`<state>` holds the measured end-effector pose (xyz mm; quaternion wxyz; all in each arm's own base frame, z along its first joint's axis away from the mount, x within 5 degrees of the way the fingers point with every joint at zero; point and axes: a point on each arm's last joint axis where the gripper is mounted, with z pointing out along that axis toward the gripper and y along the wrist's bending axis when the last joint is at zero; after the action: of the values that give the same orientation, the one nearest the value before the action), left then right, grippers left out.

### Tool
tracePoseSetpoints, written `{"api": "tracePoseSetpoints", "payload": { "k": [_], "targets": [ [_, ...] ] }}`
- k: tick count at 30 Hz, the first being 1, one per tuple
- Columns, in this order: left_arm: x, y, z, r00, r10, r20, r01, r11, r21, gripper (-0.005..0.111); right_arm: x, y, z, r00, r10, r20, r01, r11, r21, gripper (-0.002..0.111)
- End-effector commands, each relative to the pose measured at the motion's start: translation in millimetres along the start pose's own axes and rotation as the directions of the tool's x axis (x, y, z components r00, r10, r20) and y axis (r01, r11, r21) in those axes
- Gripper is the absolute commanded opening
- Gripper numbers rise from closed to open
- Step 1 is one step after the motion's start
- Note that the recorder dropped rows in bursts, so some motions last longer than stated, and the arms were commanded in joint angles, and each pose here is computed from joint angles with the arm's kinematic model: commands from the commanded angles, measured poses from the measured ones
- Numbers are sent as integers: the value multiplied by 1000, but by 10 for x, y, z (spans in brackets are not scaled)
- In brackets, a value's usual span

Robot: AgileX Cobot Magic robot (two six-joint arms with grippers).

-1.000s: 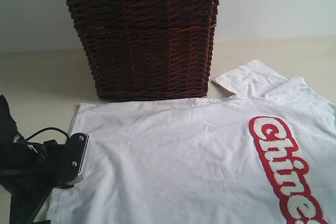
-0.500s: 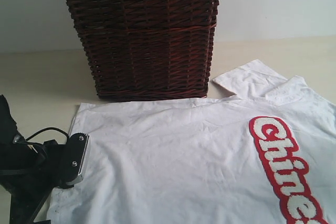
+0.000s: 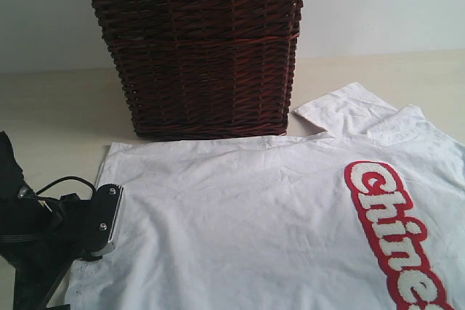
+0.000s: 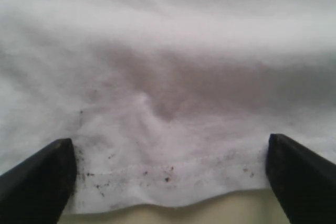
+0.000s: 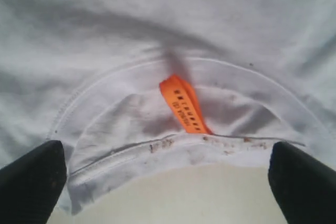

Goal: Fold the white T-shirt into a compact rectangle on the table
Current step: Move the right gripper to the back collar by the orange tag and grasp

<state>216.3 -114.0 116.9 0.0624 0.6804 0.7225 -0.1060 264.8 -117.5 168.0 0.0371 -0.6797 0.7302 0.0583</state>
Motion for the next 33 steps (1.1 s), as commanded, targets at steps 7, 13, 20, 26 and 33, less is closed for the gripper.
{"api": "tracePoseSetpoints", "payload": {
  "k": [7,13,20,26,33],
  "targets": [
    [11,-22,44,1000,-5,-9,5,1000,18,94,80,-110,296,1000,16,20,-15,1000,-17,103],
    [11,-22,44,1000,-5,-9,5,1000,18,94,127,-117,388,1000,-4,-6,4,999,-43,103],
    [11,-22,44,1000,-5,-9,5,1000,18,94,165,-137,499,1000,8,-17,-9,998,-59,103],
    [11,-22,44,1000,-5,-9,5,1000,18,94,188,-169,564,1000,14,-26,-15,999,-44,94],
    [11,-22,44,1000,-5,-9,5,1000,18,94,186,-165,564,1000,14,-24,-15,999,-48,43]
  ]
}}
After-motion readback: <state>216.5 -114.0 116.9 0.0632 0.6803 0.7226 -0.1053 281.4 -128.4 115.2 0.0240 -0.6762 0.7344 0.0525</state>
